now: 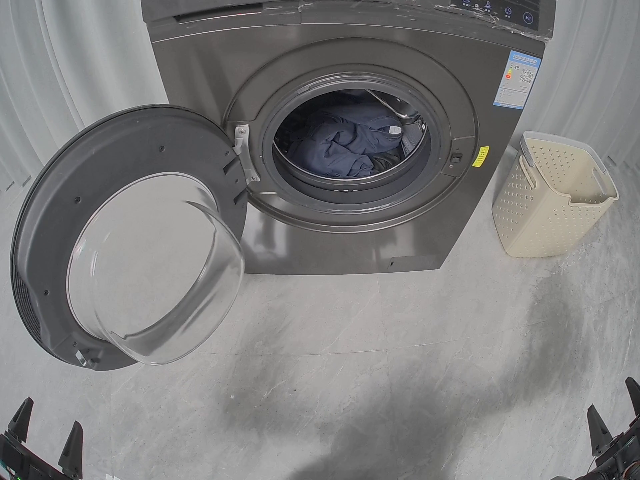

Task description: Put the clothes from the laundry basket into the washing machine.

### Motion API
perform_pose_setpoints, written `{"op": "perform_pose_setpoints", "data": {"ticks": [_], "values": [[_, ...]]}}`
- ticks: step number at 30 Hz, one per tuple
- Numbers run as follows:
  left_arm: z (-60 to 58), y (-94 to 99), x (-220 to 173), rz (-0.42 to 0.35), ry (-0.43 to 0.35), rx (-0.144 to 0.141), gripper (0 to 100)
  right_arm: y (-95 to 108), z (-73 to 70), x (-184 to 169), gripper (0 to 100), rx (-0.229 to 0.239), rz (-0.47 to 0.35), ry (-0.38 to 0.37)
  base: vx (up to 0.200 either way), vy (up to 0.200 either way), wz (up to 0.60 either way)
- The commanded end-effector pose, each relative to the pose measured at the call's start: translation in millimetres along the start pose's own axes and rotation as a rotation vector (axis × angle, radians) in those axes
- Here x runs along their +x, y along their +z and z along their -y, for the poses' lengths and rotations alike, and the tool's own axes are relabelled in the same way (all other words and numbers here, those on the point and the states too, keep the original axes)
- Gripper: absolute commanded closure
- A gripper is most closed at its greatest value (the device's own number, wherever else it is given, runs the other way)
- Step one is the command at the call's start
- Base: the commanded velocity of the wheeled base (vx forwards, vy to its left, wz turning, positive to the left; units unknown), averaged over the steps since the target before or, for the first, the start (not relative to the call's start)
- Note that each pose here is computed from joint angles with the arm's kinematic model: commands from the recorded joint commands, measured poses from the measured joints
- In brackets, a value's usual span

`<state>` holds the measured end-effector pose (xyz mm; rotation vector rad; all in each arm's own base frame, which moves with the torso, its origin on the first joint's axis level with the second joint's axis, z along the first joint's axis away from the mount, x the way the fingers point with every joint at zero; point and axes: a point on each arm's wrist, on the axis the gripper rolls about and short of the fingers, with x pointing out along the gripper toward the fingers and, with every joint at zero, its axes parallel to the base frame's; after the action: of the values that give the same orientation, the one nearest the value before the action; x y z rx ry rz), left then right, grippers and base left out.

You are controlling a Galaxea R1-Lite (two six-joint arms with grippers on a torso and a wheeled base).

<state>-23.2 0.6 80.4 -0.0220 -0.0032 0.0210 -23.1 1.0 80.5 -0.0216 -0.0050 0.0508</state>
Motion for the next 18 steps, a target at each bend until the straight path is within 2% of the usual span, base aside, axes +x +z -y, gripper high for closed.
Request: {"op": "perform_pose_setpoints", "data": {"ticks": [1, 7, 13, 16, 18], "values": [[-0.1, -4.8, 0.3, -0.005, 0.001, -0.004, 0, -4.5, -0.1, 0.6, 0, 0.000, -0.009, 0.001, -0.200, 0.000, 0.00], [-0.1, -4.8, 0.3, -0.004, 0.001, -0.007, 0, -4.5, 0.0, 0.8, 0, 0.001, -0.011, 0.002, -0.200, 0.000, 0.00], [-0.1, -4.8, 0.3, -0.004, 0.001, -0.009, 0, -4.4, 0.0, 0.9, 0, 0.001, -0.012, -0.005, 0.000, 0.000, 0.00], [-0.1, -4.8, 0.3, -0.004, 0.001, -0.009, 0, -4.5, 0.0, 0.8, 0, 0.002, -0.011, -0.005, 0.000, 0.000, 0.60], [-0.1, -4.8, 0.3, -0.004, 0.001, -0.010, 0, -4.5, 0.0, 0.8, 0, 0.002, -0.011, 0.000, 0.000, 0.000, 0.00]]}}
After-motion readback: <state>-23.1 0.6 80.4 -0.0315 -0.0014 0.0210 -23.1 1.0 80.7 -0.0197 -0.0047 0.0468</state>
